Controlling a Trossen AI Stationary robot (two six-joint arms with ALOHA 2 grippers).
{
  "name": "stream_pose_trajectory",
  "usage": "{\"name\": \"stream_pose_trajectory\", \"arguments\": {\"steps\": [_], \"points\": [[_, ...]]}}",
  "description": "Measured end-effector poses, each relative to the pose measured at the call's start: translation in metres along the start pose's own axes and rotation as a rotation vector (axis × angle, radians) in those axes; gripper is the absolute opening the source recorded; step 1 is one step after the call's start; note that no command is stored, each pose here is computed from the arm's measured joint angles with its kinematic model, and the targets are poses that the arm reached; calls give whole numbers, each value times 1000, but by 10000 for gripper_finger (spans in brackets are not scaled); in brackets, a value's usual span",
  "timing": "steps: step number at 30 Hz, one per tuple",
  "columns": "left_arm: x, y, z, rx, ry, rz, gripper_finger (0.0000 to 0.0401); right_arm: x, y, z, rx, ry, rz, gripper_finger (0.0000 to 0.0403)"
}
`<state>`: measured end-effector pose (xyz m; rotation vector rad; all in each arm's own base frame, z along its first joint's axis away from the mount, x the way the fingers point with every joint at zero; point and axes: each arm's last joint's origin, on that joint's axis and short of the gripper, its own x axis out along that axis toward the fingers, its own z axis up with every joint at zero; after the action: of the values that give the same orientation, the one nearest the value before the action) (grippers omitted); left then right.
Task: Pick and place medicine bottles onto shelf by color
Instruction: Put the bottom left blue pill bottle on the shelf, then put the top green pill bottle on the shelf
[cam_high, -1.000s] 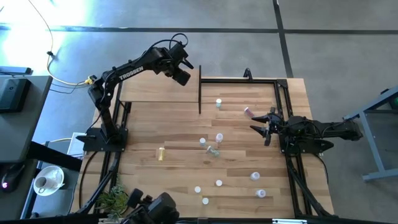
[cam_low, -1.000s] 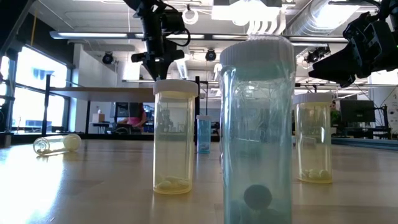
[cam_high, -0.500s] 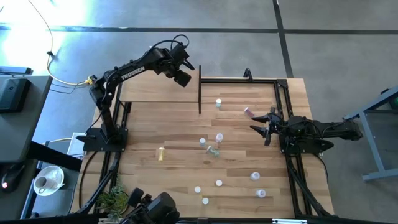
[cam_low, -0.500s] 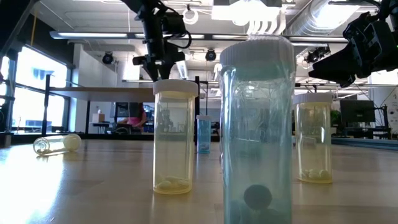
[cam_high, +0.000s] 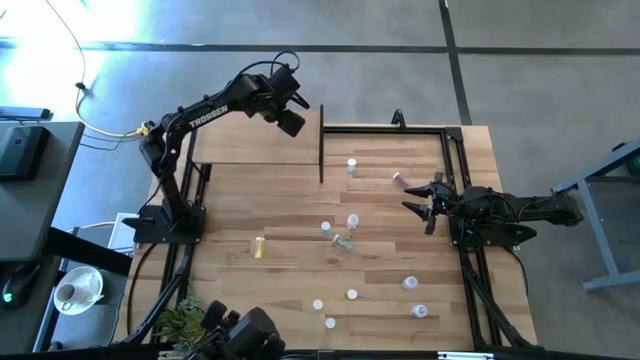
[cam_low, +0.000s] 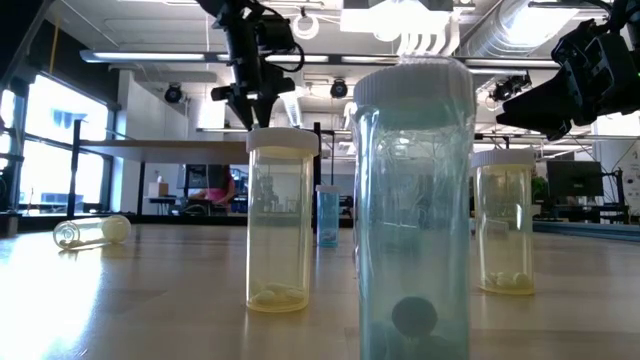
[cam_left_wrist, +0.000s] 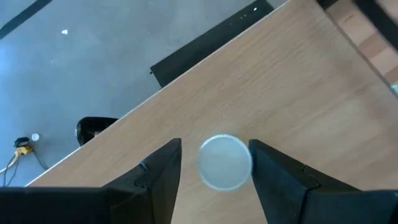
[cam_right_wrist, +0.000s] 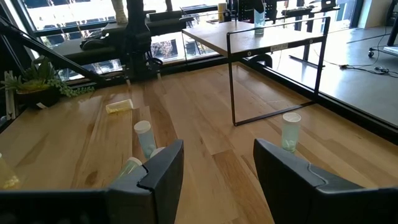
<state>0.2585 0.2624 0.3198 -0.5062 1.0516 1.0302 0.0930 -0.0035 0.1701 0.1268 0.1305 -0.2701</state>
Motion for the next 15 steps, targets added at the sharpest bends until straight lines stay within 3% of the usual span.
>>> {"name": "stream_pose_trajectory", "arguments": {"steps": [15], "points": [[-37, 11, -5, -12, -75, -96, 175, 0, 0, 0, 0, 0, 0, 186]]}}
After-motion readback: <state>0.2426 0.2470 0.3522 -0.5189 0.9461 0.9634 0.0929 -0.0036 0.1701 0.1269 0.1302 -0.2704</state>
